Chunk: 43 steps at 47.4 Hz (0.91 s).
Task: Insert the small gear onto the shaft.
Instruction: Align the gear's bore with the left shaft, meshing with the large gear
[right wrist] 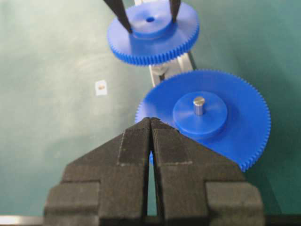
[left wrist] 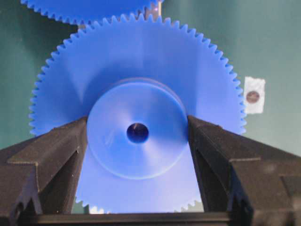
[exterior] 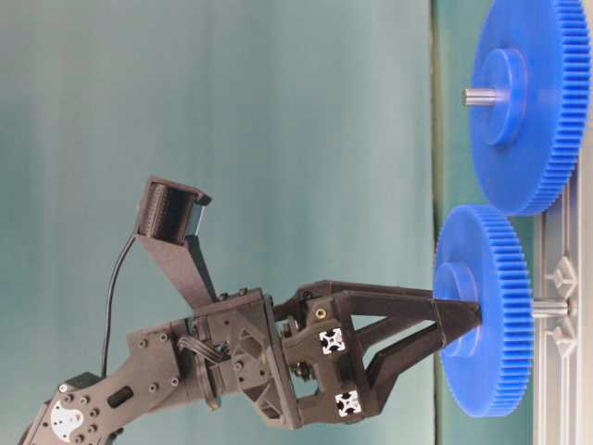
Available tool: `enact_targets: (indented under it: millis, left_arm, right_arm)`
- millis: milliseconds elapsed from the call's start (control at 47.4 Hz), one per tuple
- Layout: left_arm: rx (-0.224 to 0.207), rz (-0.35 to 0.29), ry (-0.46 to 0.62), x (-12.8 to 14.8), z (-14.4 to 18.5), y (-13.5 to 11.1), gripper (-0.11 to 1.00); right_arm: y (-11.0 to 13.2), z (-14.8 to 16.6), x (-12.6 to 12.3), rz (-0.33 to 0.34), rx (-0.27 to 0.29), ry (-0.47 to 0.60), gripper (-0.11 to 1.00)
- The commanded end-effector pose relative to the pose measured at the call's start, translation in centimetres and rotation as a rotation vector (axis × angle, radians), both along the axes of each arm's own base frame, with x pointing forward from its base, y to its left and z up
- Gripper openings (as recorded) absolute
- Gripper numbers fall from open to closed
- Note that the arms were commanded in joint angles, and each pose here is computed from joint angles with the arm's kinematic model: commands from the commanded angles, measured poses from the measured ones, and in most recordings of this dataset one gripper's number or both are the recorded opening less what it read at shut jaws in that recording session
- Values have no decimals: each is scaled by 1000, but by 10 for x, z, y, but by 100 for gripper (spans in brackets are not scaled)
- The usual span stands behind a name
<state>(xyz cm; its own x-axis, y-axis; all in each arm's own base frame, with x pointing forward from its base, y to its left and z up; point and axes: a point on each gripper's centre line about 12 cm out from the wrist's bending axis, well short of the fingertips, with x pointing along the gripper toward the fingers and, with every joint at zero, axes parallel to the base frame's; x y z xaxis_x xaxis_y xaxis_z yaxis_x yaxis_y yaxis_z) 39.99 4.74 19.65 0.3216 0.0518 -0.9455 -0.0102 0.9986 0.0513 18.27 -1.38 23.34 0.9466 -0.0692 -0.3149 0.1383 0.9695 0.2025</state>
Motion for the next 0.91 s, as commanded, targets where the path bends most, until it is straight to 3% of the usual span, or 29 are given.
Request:
enact_targets:
  millis: [0, 886]
  left_arm:
    - [12, 25, -19, -3, 12, 12, 75]
    - [14, 3, 7, -6, 15, 10, 76]
  right_arm:
    - [-1, 7, 3, -4, 6, -20, 4]
    - [-1, 8, 3, -7, 7, -25, 4]
